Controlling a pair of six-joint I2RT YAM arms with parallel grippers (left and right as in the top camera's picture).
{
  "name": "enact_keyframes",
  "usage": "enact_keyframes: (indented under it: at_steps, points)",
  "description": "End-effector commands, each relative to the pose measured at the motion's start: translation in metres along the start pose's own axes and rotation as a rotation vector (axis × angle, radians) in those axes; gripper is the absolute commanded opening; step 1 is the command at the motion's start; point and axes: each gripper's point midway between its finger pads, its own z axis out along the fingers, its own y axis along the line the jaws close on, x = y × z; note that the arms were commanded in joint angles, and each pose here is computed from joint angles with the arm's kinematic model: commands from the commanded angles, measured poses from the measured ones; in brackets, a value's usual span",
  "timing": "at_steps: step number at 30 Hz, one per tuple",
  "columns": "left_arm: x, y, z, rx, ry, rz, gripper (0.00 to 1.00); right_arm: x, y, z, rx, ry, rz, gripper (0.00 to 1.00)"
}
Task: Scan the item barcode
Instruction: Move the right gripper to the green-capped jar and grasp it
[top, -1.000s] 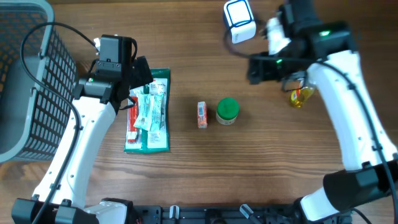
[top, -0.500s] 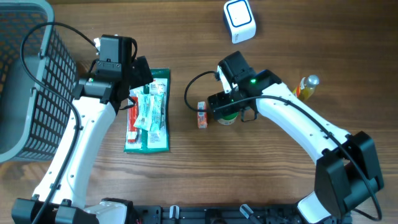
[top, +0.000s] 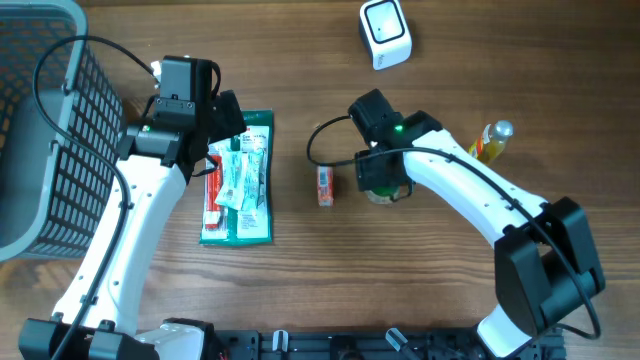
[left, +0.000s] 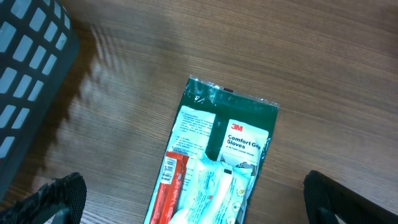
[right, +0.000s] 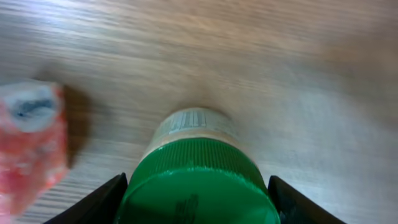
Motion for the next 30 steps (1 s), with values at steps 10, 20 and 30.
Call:
enact_keyframes:
  at_steps: [10, 20, 30]
  points:
    - [-0.003, 0.003, 0.000, -0.012, -0.009, -0.002, 1.00, 0.011, -0.012, 0.002, -0.001, 0.087, 0.087, 0.94]
    - [-0.003, 0.003, 0.000, -0.013, -0.008, -0.002, 1.00, 0.021, -0.015, 0.011, 0.008, 0.111, 0.058, 0.90]
    - [-0.003, 0.003, 0.000, -0.013, -0.008, -0.003, 1.00, 0.026, -0.015, 0.033, -0.004, 0.084, 0.059, 0.82]
